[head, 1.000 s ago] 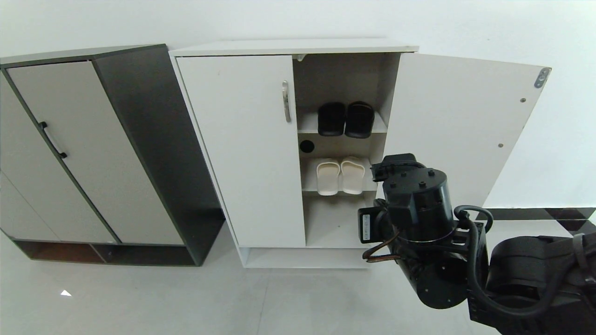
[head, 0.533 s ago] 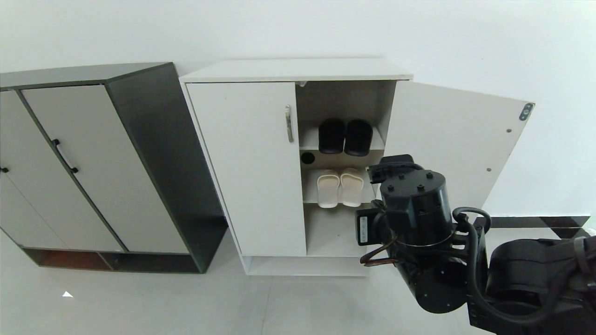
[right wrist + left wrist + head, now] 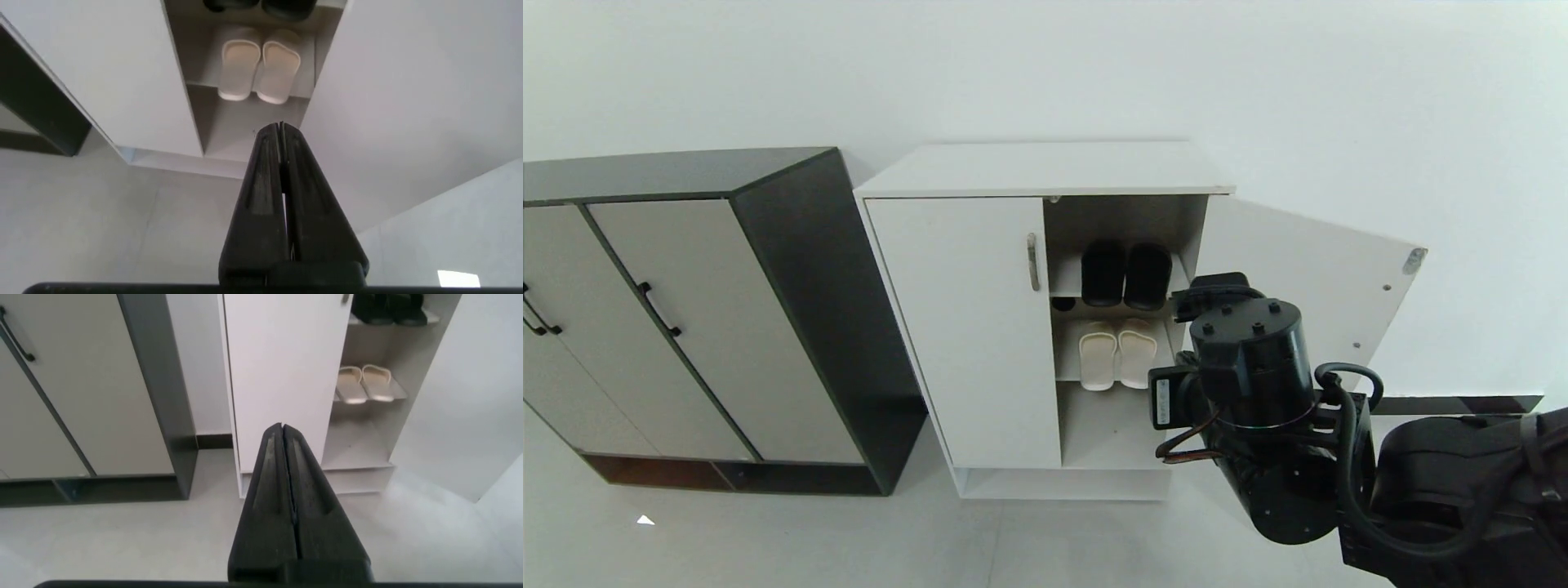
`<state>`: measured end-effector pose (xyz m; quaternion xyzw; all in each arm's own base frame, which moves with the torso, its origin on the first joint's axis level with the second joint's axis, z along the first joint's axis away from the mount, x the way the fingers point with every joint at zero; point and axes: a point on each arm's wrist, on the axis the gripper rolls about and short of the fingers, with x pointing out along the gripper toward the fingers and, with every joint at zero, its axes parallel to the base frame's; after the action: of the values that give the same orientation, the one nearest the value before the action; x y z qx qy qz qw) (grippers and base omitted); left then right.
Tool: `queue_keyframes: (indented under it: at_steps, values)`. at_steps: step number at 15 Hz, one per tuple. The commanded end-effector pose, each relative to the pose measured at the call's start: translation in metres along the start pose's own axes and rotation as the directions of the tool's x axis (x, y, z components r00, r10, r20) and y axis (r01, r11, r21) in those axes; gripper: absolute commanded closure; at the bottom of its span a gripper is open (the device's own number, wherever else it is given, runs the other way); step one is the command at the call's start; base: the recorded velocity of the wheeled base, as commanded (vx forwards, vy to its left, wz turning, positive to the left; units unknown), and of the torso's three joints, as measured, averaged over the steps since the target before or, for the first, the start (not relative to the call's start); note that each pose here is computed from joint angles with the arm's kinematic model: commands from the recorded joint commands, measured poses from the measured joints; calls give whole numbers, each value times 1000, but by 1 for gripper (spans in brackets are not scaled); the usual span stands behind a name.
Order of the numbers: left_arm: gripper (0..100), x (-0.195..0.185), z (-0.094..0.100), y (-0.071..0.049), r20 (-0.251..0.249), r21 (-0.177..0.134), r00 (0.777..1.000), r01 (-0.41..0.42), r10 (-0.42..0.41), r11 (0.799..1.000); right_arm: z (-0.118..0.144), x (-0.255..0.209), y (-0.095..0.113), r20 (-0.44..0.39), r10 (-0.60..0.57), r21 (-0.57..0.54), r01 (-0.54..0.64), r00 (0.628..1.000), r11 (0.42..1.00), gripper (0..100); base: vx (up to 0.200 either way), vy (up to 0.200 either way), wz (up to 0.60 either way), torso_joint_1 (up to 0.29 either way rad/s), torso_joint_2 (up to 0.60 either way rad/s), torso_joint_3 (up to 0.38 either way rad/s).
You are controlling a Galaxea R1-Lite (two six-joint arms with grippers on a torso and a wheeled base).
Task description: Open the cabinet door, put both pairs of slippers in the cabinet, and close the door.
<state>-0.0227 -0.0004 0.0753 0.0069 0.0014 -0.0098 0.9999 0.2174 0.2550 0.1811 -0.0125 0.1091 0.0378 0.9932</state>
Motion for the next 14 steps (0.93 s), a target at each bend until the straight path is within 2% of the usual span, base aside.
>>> queue_keyframes:
  at_steps: [1,14]
  values:
    - [100,0,0,0,0,0,1000,0,0,1000,-1,0,0,-1,0,-1,0,1000,1000,100,0,0,0,163,-476,-315]
    - [100,0,0,0,1,0,1000,0,0,1000,-2,3,-4,-6,-14,-10,14,1000,1000,100,0,0,0,213,-523,-314]
